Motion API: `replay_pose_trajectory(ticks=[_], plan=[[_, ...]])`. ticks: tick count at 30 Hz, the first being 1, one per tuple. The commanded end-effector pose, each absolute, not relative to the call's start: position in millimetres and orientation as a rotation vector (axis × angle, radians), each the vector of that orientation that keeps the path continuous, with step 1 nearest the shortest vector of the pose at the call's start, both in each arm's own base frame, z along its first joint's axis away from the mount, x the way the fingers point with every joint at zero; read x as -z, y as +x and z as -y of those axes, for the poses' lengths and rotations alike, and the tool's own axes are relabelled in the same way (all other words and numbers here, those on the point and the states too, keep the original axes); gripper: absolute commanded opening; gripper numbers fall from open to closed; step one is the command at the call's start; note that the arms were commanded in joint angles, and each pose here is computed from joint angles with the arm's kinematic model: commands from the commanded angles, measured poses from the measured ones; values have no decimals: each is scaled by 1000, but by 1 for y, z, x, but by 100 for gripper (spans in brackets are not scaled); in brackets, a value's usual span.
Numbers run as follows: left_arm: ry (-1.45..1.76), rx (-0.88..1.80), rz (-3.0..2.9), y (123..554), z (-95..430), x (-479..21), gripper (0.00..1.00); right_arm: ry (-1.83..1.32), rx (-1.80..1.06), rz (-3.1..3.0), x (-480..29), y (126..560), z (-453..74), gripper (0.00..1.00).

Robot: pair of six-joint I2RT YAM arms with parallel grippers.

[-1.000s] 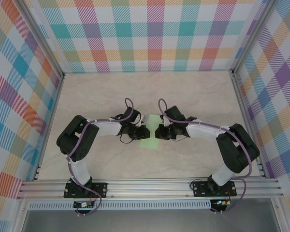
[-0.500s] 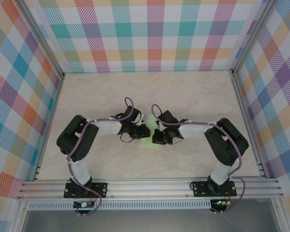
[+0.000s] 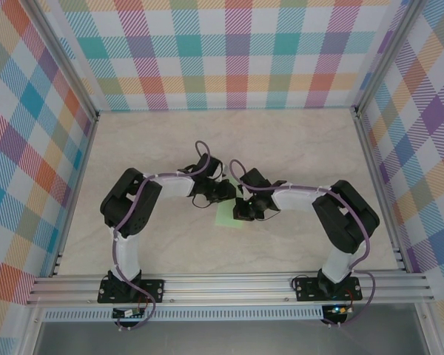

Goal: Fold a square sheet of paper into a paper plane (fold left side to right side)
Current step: Hold the square sheet of paper at the center of the table, then first fold the square sheet of paper in half at the center of the table.

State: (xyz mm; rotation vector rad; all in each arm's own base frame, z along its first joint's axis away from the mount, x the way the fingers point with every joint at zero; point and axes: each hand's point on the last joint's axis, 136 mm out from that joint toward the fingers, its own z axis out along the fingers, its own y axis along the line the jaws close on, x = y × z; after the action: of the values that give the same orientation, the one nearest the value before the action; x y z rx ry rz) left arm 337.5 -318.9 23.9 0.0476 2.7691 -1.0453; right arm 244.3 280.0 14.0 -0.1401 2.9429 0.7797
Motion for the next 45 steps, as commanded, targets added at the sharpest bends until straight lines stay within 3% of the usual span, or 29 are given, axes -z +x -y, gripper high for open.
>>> replay_pose_trajectory(ticks=[1, 27, 45], plan=[[-7, 989, -2762, 352, 310, -18, 18, -135, -561, -3072, 14, 226, -250, 6], [-240, 890, -2695, 458, 276, -6, 18, -244, -500, -3161, 23, 211, -241, 6], [-320, 866, -2683, 496, 260, -1, 18, -272, -512, -3172, 19, 203, -238, 6]])
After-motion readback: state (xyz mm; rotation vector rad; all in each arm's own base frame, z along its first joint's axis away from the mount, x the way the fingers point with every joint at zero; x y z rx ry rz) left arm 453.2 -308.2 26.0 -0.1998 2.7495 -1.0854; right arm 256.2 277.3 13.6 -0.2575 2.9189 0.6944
